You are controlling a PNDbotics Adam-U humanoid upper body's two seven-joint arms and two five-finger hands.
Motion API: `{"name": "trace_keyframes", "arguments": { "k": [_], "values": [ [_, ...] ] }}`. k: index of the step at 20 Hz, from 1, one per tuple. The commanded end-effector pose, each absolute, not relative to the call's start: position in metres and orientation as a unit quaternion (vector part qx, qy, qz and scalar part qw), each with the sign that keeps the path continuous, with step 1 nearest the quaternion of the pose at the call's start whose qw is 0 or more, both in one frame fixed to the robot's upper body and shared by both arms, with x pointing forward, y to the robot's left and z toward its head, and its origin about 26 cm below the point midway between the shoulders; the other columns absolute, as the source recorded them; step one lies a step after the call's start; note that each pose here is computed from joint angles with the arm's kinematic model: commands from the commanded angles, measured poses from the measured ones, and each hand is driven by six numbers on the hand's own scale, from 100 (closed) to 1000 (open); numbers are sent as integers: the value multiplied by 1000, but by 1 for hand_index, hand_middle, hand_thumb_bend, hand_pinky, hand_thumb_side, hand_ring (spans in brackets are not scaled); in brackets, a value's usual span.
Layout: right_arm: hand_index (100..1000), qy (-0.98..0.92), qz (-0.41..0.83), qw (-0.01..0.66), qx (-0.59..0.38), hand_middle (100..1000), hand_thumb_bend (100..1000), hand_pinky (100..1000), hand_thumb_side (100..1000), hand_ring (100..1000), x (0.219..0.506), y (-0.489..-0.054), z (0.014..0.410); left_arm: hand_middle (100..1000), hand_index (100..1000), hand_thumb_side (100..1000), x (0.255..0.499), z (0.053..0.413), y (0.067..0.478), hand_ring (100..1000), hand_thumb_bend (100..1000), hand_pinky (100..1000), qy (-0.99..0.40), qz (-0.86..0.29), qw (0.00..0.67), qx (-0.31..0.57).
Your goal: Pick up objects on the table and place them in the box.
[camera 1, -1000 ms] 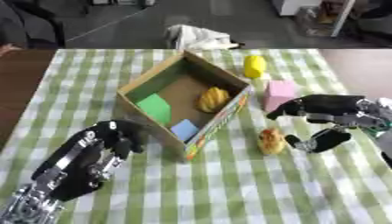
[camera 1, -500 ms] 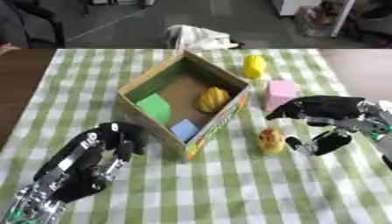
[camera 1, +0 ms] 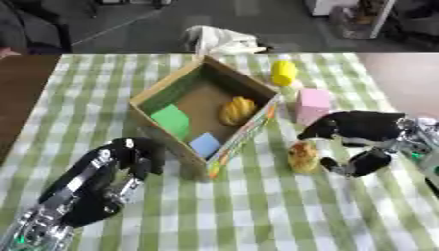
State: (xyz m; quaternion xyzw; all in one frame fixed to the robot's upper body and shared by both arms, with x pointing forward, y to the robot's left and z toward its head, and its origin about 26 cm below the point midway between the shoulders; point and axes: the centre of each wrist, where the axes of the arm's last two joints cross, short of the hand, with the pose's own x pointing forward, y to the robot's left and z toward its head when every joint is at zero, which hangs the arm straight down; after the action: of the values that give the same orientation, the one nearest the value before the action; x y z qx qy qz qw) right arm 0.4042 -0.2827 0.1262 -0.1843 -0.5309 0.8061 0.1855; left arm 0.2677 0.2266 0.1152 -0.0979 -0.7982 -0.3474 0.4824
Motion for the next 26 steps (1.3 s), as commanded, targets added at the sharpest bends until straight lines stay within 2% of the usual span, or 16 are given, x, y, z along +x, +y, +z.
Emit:
{"name": "trace_keyframes", "arguments": {
  "k": [1, 5, 10, 12, 15, 16, 21, 26],
  "values": [
    [971, -467, 863, 122, -148, 851, 100, 906, 309, 889, 409, -286, 135, 575, 782, 614, 267, 123, 226, 587, 100, 647, -806, -352, 467, -96],
    [956, -468, 863, 116, -149, 821, 100, 903, 311, 878, 413, -281, 135, 575, 782, 614, 267, 123, 225, 587, 100, 641, -806, -350, 467, -97],
    [859, -465, 865, 122, -145, 662, 100, 883, 308, 825, 419, -275, 128, 575, 782, 613, 267, 123, 225, 587, 100, 640, -807, -347, 467, -99],
    [792, -469, 862, 125, -146, 598, 100, 868, 304, 798, 421, -274, 127, 575, 782, 614, 267, 123, 225, 587, 100, 639, -807, -348, 467, -100],
    [635, -495, 847, 125, -149, 501, 100, 839, 278, 751, 423, -274, 129, 575, 782, 614, 267, 123, 225, 587, 100, 641, -807, -347, 467, -99],
    [608, -514, 835, 125, -150, 491, 100, 835, 268, 744, 423, -275, 131, 575, 782, 614, 267, 123, 225, 587, 100, 641, -807, -346, 467, -100],
    [584, -610, 765, 123, -163, 456, 100, 822, 216, 707, 426, -272, 155, 575, 782, 612, 267, 123, 225, 587, 100, 640, -808, -345, 467, -100],
    [599, -679, 707, 117, -157, 458, 100, 819, 202, 695, 440, -250, 204, 575, 782, 611, 267, 123, 223, 587, 100, 641, -809, -344, 465, -106]
  ]
}}
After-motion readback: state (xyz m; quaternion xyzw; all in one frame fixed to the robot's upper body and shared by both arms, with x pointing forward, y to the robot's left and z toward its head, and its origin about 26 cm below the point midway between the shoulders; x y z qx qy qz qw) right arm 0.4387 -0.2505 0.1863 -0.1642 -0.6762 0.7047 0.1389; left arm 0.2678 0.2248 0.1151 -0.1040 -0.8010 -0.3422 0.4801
